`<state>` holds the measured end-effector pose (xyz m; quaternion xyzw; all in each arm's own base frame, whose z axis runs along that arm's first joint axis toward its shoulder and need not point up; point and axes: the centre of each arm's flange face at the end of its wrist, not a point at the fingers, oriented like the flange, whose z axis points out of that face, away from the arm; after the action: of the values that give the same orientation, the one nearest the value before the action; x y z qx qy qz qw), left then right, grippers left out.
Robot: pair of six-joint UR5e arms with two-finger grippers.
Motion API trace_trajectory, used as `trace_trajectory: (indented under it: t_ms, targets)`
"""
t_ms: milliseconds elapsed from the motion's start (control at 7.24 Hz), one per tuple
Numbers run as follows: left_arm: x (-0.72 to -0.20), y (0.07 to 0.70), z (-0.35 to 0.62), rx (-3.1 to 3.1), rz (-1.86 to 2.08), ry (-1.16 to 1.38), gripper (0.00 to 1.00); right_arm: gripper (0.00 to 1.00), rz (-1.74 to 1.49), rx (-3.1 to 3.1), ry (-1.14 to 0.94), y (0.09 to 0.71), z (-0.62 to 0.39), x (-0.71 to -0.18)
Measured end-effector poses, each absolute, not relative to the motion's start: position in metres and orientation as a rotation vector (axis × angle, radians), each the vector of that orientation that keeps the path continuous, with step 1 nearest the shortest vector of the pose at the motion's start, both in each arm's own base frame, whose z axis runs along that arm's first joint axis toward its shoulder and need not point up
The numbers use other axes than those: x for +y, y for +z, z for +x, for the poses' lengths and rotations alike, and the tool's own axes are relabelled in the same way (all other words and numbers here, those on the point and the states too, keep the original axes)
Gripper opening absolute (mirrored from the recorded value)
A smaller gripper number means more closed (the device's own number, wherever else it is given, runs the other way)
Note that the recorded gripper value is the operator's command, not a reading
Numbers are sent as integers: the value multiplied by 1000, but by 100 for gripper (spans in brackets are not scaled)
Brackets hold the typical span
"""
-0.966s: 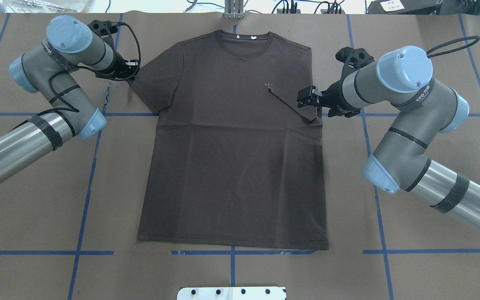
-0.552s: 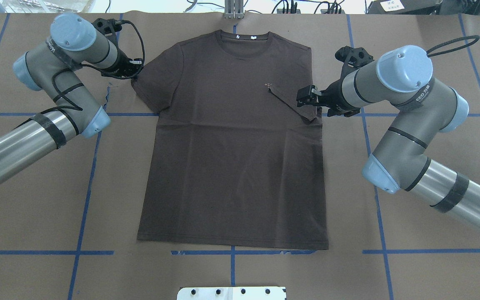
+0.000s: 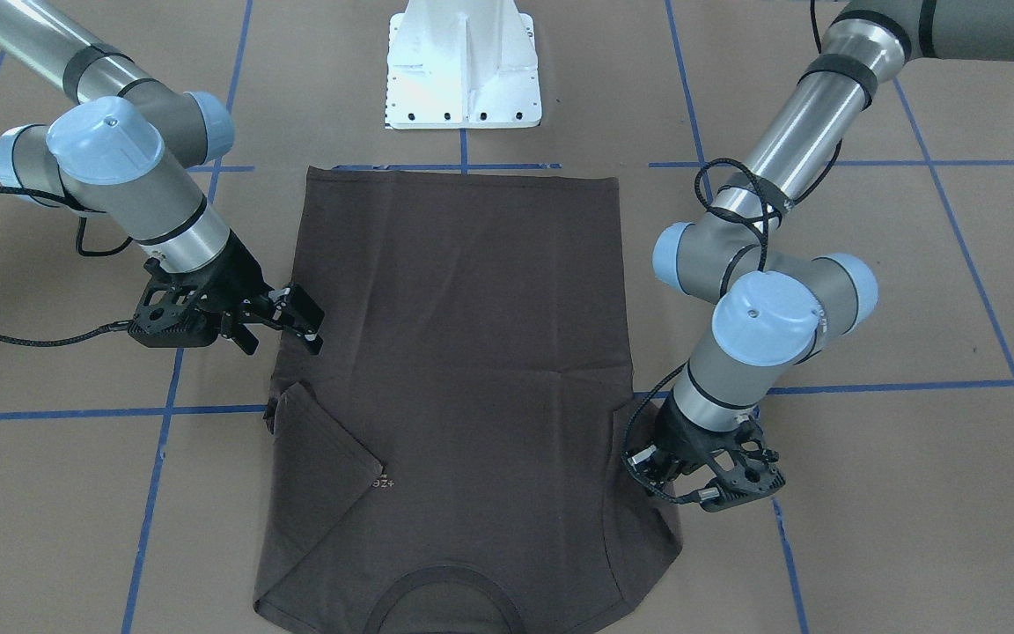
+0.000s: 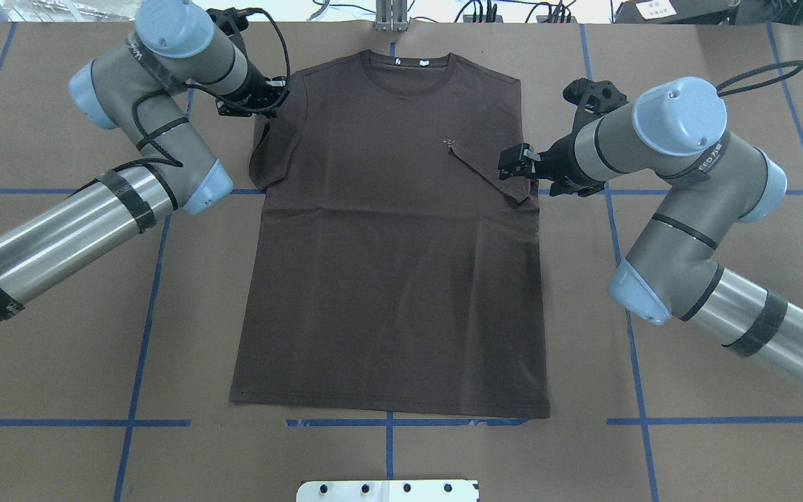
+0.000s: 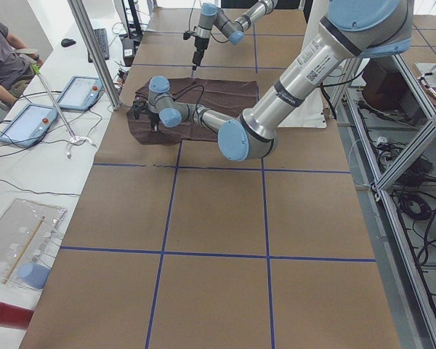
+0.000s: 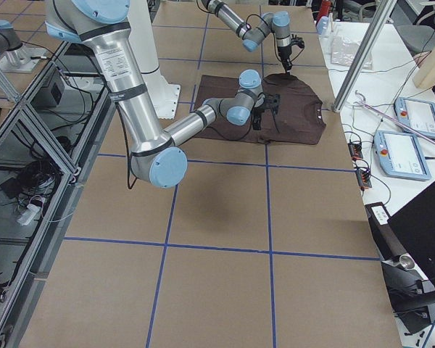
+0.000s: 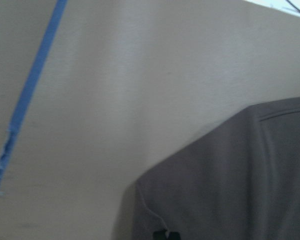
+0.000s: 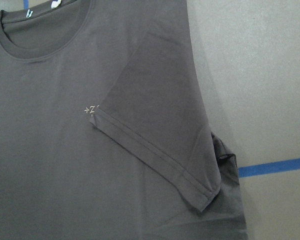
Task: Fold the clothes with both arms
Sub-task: 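Grasp the other sleeve with the left gripper while the right gripper holds still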
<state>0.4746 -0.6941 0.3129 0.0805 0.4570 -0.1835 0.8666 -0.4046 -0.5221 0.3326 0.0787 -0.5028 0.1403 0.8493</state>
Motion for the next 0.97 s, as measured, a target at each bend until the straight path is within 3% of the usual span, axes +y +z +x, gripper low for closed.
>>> trace_trajectory:
  t_ms: [690, 828, 966]
  targets:
    - [-693, 280, 521, 952, 151, -456, 0, 100, 161, -1055, 293, 335, -407, -521]
    - [-688, 278, 528, 955, 147, -454, 32, 100, 161, -1055, 293, 335, -407, -521]
    - [-683, 276, 533, 960, 142, -455, 53, 100, 161, -1055, 293, 335, -407, -521]
